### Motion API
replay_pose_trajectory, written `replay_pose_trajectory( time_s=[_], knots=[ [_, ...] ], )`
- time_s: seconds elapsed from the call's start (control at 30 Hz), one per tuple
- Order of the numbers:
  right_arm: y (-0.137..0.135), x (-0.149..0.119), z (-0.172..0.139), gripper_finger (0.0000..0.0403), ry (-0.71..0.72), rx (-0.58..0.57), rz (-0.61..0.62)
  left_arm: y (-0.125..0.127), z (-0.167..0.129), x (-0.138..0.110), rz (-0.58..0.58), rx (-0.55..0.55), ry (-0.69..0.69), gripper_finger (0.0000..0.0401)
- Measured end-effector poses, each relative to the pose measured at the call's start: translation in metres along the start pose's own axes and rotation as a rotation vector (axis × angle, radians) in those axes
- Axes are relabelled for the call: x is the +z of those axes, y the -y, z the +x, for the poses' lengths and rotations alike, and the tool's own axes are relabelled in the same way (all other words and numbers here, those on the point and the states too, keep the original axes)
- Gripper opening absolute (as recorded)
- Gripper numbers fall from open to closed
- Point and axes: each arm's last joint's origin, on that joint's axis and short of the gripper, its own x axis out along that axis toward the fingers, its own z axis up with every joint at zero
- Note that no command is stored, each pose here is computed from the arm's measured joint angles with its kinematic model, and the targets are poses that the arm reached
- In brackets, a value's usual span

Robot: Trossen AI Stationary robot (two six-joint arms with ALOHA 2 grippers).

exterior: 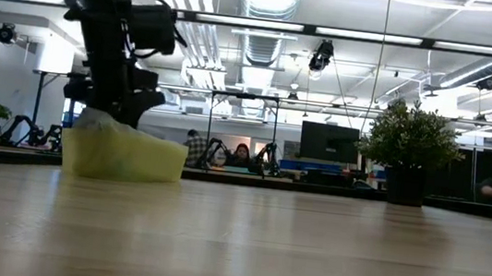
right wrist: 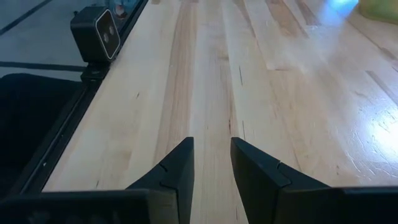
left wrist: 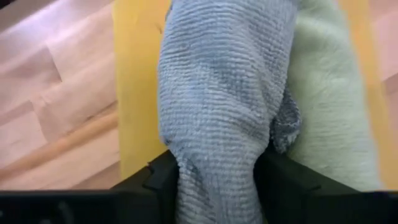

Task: Roll microfiber towels into tight, uniform cylinder then place into a basket
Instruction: Put the rolled gray towel into the yellow bin

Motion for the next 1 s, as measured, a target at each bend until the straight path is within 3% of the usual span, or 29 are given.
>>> replay_pose_trajectory(
  time_s=[0.17, 0.63, 0.8, 1.0],
  knots=[
    [0.000, 0.000, 0.000, 0.0100, 0.000, 0.000, 0.000, -0.003, -0.011, 0.002, -0.021, -0.031, 0.028, 0.0181],
    [0.000, 0.000, 0.000, 0.0100, 0.002, 0.001, 0.003, -0.009, -0.009, -0.007, -0.035, -0.022, -0.022, 0.0178],
    [0.000, 0.000, 0.000, 0.0100, 0.002, 0.001, 0.003, -0.008, -0.013, -0.004, -0.065, -0.035, -0.011, 0.0131],
    [0.000, 0.000, 0.000, 0.0100, 0.002, 0.001, 0.003, -0.007, -0.014, -0.003, -0.063, -0.042, -0.011, 0.0025]
  ],
)
